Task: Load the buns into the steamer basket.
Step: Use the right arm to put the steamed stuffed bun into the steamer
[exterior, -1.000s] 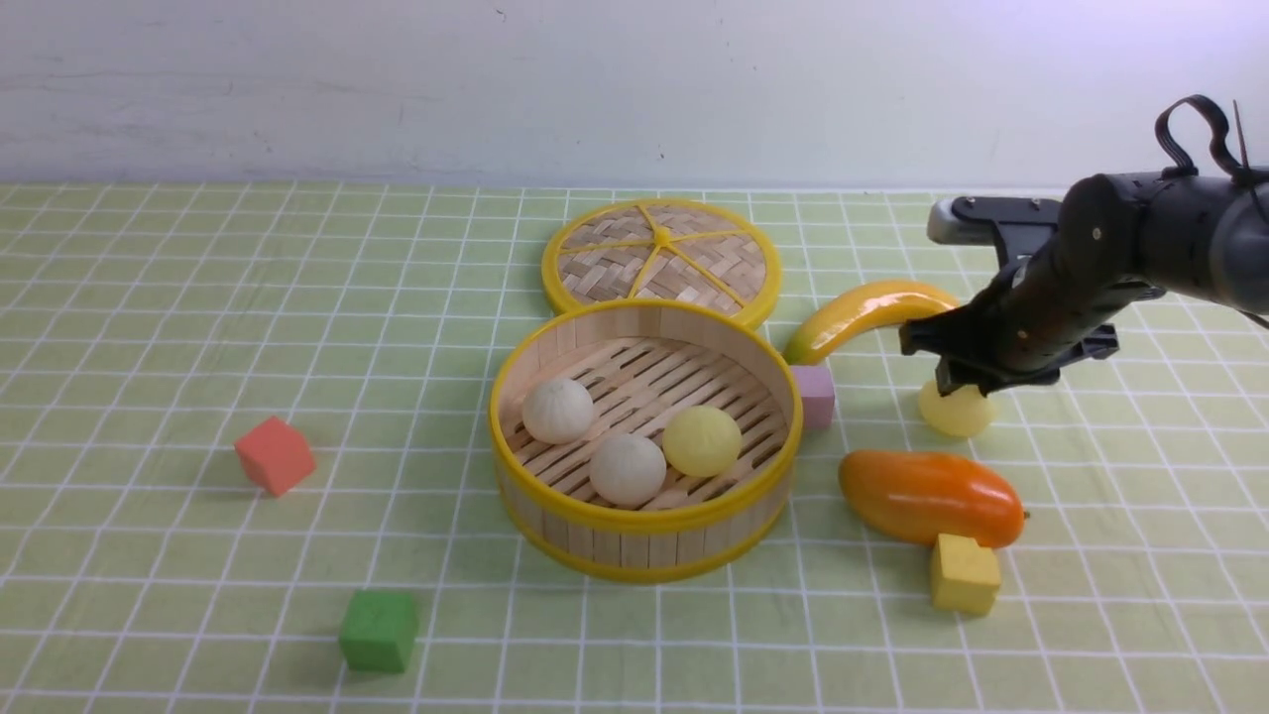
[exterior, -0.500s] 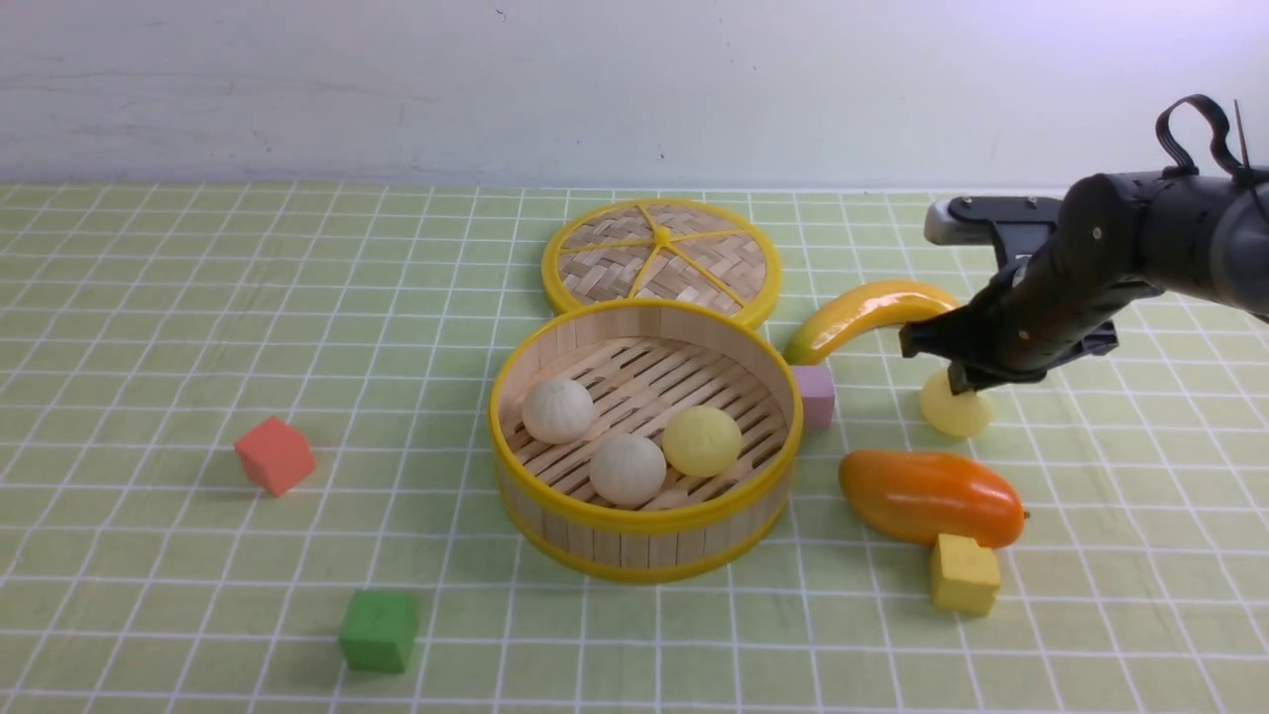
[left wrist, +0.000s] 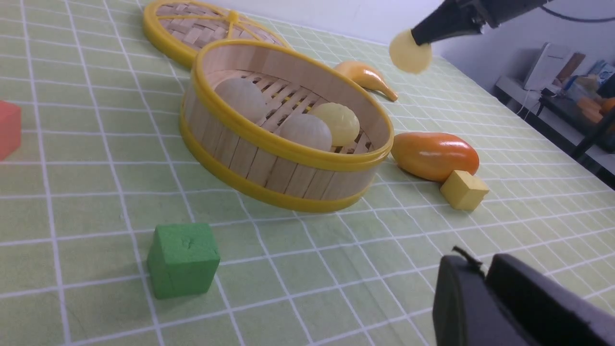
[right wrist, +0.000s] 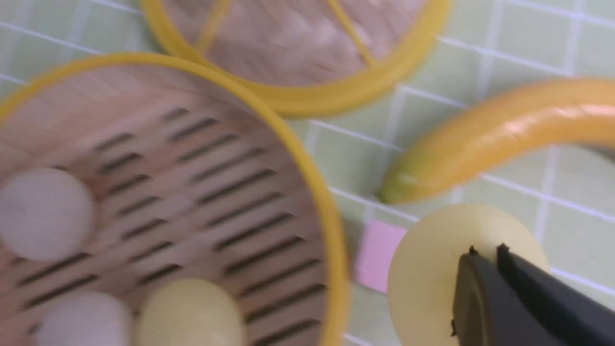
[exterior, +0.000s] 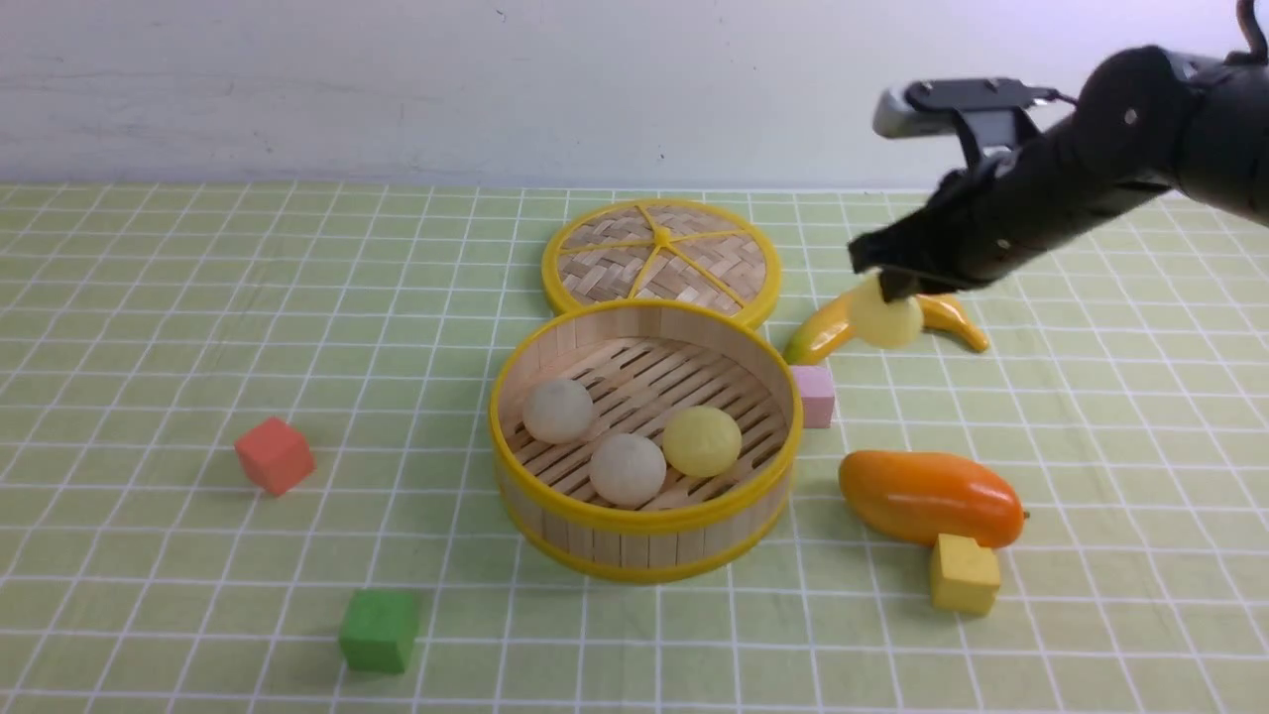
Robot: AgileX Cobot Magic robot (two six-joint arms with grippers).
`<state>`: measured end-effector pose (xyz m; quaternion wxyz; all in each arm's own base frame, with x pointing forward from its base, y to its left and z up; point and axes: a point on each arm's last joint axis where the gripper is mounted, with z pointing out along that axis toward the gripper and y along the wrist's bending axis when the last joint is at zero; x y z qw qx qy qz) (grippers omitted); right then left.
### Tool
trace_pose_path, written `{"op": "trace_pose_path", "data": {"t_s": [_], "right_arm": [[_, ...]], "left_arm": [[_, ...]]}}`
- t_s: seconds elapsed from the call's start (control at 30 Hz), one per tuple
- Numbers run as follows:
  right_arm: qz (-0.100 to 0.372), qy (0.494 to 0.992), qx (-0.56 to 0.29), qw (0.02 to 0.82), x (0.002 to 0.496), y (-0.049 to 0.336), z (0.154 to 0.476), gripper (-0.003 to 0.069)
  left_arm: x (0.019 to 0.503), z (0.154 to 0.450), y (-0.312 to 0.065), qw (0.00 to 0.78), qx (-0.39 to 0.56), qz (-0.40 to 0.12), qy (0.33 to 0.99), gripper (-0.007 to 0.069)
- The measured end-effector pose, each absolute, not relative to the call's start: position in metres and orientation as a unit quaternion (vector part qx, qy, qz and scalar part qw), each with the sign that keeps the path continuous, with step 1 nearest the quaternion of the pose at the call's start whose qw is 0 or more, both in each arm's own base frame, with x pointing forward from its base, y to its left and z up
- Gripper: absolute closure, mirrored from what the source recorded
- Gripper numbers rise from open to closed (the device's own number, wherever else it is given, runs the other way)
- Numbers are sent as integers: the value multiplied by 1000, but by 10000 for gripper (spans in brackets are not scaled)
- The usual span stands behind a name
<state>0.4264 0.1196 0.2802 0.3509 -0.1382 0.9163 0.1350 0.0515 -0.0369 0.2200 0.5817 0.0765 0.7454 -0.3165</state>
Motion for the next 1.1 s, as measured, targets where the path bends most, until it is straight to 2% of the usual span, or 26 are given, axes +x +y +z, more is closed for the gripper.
{"op": "trace_pose_path", "data": {"t_s": [0.13,0.23,0.37,0.43,0.57,0.63,0.7,0.73,0.77,0.83,0.87,0.9,0.93,0.97,1.0,1.03,1.1], "right_arm": [[181,894,-167,374,424,156,284,659],[204,884,-185,378,425,184,269,656],[212,881,-196,375,427,205,246,655],[209,879,-195,382,432,220,224,651],[202,880,-192,384,436,229,204,636],[195,883,-187,383,440,230,189,589],[194,883,-184,386,441,230,188,562],[193,882,-183,389,441,230,188,514],[194,880,-183,392,441,230,190,481],[197,879,-185,394,439,230,198,368],[198,878,-185,394,439,230,199,368],[205,875,-192,394,435,229,213,293],[206,875,-192,394,434,229,215,284],[215,870,-212,390,423,225,244,207],[214,870,-212,391,423,224,244,200],[222,866,-230,385,410,218,272,170],[234,871,-245,355,387,208,306,160]], "left_arm": [[52,220,-37,582,77,-316,745,551],[52,220,-37,581,77,-316,746,547],[52,220,-37,581,77,-316,746,542],[52,220,-37,581,77,-316,746,538],[51,220,-37,581,77,-316,746,533],[51,220,-37,581,77,-316,746,533],[51,220,-37,581,77,-316,746,533],[51,220,-37,581,77,-316,746,533],[51,220,-37,580,77,-316,747,532],[51,220,-37,580,77,-316,747,528],[51,220,-37,580,77,-316,747,528],[51,220,-37,580,77,-316,747,524],[51,220,-37,580,77,-316,747,524],[51,220,-37,580,77,-316,747,522],[51,220,-37,580,77,-316,747,522],[51,220,-37,580,77,-316,747,520],[51,220,-37,580,77,-316,747,517]]}}
